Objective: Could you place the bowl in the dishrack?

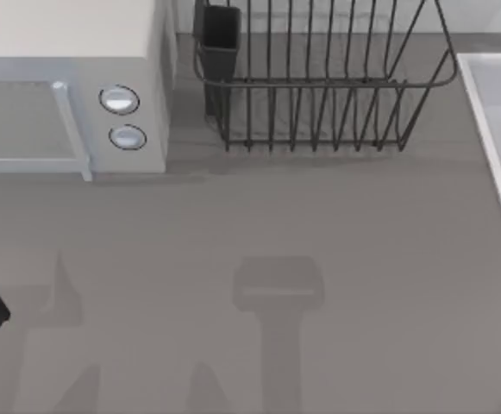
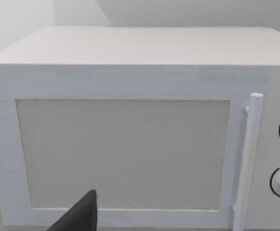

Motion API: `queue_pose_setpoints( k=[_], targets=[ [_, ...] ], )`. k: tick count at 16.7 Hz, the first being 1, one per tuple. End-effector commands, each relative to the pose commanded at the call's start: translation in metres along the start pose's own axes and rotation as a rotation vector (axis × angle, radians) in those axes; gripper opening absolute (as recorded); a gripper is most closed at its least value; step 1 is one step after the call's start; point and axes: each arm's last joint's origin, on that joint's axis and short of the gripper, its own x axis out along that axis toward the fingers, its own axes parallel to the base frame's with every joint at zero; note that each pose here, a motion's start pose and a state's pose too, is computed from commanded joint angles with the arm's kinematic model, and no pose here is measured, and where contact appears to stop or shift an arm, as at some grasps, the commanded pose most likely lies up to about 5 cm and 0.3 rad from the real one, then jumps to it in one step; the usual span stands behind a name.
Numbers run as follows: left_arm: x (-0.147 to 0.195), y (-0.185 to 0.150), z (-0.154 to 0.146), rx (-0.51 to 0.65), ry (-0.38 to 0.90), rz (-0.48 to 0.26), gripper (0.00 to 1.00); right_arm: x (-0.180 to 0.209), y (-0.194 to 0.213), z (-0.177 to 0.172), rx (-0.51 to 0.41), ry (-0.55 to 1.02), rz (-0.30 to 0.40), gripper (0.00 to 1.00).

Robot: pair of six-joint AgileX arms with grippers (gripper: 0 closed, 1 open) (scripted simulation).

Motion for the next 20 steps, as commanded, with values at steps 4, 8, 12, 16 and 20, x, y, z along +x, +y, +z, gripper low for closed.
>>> queue_pose_setpoints(
  k=[4,8,12,16,20],
  targets=[
    [0.0000,0.0000,0.0000,0.000,0.000,0.000,1.00,0.0000,0.0000,0.0000,0.000,0.000,0.000,0.85],
    [0.0000,0.0000,0.0000,0.000,0.000,0.000,1.00,0.0000,0.0000,0.0000,0.000,0.000,0.000,0.55],
    [0.0000,0.0000,0.0000,0.000,0.000,0.000,1.00,0.0000,0.0000,0.0000,0.000,0.000,0.000,0.25],
    [0.0000,0.0000,0.0000,0.000,0.000,0.000,1.00,0.0000,0.0000,0.0000,0.000,0.000,0.000,0.00],
    [0.0000,0.0000,0.0000,0.000,0.000,0.000,1.00,0.0000,0.0000,0.0000,0.000,0.000,0.000,0.00]
  ],
)
